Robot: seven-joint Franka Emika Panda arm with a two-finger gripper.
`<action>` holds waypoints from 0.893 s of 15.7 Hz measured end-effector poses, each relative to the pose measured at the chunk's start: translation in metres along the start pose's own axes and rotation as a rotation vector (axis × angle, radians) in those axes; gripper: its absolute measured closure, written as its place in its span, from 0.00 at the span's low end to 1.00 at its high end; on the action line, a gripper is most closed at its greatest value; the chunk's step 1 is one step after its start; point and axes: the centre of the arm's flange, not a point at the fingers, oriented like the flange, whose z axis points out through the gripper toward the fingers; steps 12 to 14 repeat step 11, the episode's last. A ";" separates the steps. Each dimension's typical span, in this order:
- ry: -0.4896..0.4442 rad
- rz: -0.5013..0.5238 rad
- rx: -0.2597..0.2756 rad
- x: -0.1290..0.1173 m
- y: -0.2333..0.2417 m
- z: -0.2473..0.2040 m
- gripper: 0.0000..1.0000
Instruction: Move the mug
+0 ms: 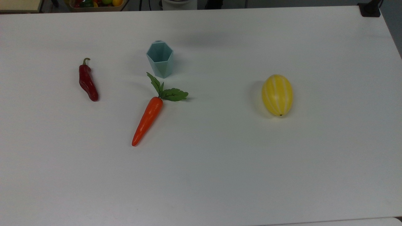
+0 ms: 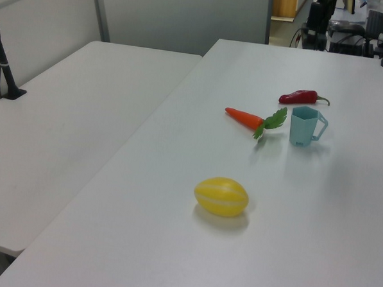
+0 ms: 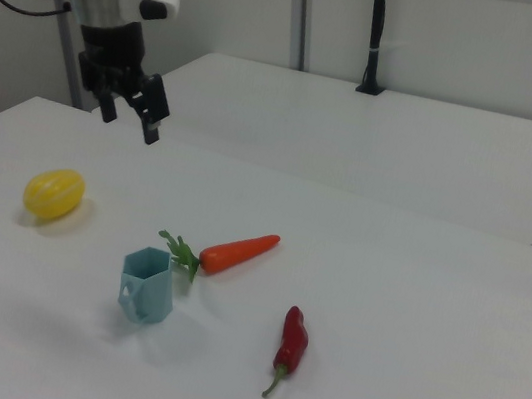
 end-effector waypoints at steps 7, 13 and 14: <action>0.049 -0.132 -0.006 0.020 0.018 0.011 0.00; 0.050 -0.140 -0.007 0.020 0.020 0.011 0.00; 0.050 -0.140 -0.007 0.020 0.020 0.011 0.00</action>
